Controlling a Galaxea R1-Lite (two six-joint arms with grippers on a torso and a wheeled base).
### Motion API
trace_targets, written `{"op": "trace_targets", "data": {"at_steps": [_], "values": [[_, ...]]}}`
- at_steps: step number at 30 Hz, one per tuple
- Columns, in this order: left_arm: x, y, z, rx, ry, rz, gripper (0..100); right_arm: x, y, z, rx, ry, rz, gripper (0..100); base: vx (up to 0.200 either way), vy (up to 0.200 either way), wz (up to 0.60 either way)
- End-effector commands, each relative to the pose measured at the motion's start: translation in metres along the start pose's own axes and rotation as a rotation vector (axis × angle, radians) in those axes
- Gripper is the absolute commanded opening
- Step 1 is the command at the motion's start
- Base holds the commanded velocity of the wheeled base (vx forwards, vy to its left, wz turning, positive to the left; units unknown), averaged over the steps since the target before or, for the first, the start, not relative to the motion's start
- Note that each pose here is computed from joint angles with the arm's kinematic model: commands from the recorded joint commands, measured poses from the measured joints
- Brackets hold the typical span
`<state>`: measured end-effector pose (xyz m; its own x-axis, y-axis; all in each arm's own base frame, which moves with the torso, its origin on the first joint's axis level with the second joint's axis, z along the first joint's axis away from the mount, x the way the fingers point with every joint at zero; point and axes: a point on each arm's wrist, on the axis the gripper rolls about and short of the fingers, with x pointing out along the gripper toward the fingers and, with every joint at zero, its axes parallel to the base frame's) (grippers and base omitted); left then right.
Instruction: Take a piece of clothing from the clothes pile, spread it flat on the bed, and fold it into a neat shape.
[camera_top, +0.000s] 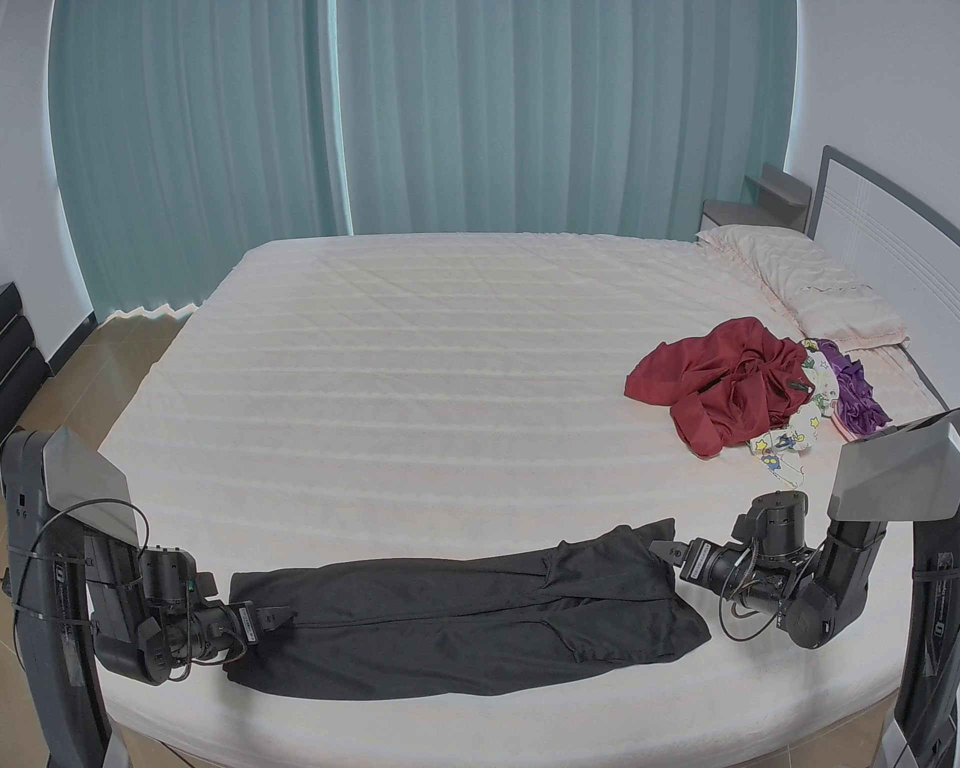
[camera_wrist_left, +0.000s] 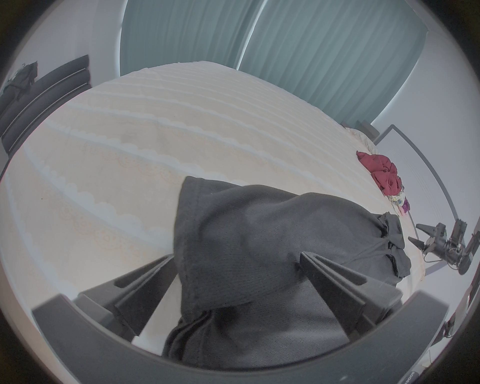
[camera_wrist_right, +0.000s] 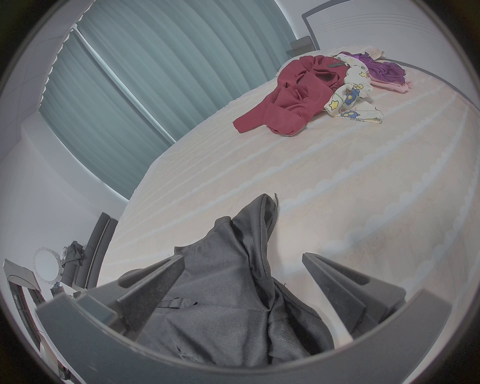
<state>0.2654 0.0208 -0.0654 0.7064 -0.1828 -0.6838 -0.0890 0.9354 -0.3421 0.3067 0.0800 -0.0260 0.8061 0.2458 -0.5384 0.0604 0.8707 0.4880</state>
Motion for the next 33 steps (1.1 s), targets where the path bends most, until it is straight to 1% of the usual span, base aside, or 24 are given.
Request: {"op": "trace_targets", "data": {"at_steps": [1, 4, 5, 9, 18, 23, 24, 30, 33], "values": [[0.008, -0.002, -0.005, 0.010, 0.019, -0.006, 100, 0.000, 0.000, 0.000, 0.000, 0.000, -0.001, 100, 0.000, 0.000, 0.00], [0.008, -0.003, -0.006, 0.013, 0.024, -0.009, 100, 0.000, 0.000, 0.000, 0.000, 0.000, -0.001, 100, 0.000, 0.000, 0.00], [0.008, -0.003, -0.006, 0.013, 0.024, -0.007, 0, 0.000, -0.001, 0.000, 0.001, -0.001, -0.002, 100, 0.000, 0.000, 0.00], [0.011, -0.003, -0.002, 0.016, 0.008, -0.011, 0, 0.000, 0.000, 0.000, 0.000, -0.007, 0.004, 100, 0.000, 0.000, 0.00], [0.007, -0.003, -0.001, 0.016, 0.005, -0.008, 0, -0.002, -0.001, -0.001, 0.000, -0.007, 0.004, 100, 0.000, 0.000, 0.00], [0.000, -0.003, 0.006, 0.012, -0.022, -0.004, 0, -0.003, 0.000, -0.001, -0.001, -0.011, 0.008, 100, 0.000, 0.000, 0.00], [-0.011, -0.001, 0.015, 0.008, -0.053, 0.005, 0, -0.004, 0.000, -0.001, -0.001, -0.012, 0.009, 100, 0.000, 0.000, 0.00], [-0.032, 0.006, 0.027, -0.016, -0.028, 0.045, 0, -0.004, 0.000, -0.001, -0.001, -0.011, 0.008, 100, 0.000, 0.000, 0.00], [-0.046, 0.017, 0.038, -0.026, -0.055, 0.068, 0, -0.004, 0.000, -0.001, -0.001, -0.011, 0.008, 100, 0.000, 0.000, 0.00]]}}
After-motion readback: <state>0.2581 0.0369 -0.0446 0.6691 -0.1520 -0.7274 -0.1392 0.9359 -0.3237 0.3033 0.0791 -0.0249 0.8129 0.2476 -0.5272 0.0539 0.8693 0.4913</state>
